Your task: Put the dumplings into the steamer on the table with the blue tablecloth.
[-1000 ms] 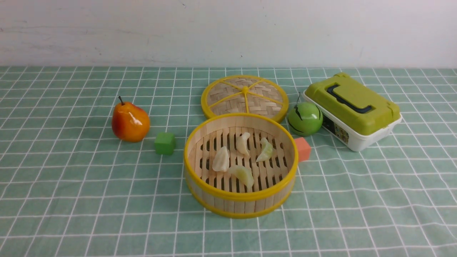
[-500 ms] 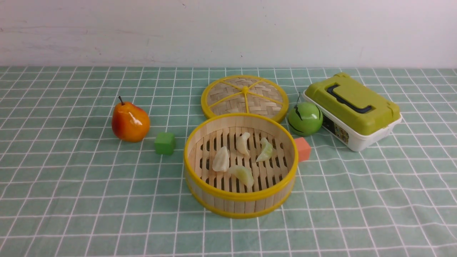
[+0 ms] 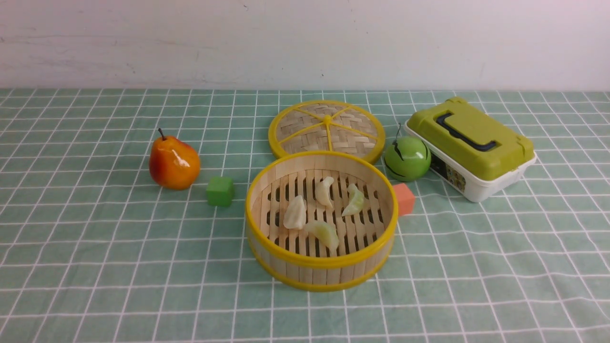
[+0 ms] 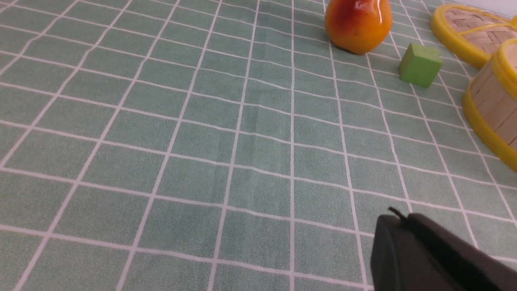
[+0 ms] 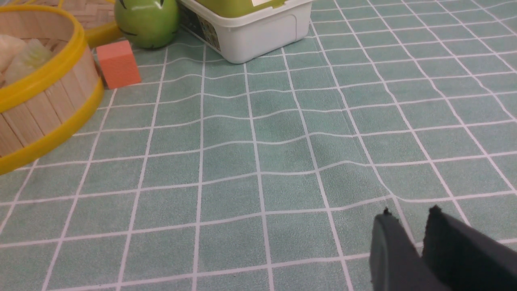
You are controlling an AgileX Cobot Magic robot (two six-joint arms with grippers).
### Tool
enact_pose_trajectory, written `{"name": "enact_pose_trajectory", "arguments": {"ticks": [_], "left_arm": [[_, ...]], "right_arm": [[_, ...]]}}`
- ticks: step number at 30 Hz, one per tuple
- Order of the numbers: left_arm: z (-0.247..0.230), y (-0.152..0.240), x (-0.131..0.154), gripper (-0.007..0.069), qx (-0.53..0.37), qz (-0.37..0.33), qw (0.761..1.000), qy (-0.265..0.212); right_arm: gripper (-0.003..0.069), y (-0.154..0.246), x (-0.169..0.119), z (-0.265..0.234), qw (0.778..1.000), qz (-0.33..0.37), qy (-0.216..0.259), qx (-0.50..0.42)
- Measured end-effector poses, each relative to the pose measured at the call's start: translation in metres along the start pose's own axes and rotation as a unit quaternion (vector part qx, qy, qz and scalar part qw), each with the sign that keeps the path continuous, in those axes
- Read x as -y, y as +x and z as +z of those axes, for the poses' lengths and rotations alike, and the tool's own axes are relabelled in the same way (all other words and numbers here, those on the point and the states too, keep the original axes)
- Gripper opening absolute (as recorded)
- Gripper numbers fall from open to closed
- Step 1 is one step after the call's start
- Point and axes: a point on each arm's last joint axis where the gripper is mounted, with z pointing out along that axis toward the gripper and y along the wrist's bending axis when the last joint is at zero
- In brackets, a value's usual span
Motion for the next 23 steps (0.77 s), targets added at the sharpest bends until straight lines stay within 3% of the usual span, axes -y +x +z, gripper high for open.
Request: {"name": "enact_pose_trajectory", "arguments": {"ticks": [23], "left_arm": [[0.0000, 0.0000, 0.0000, 0.0028, 0.000, 0.000, 1.000, 0.000]], "right_arm": [[0.0158, 0.0000, 0.0000, 0.0000, 1.000, 0.000, 0.000, 0.000]]}}
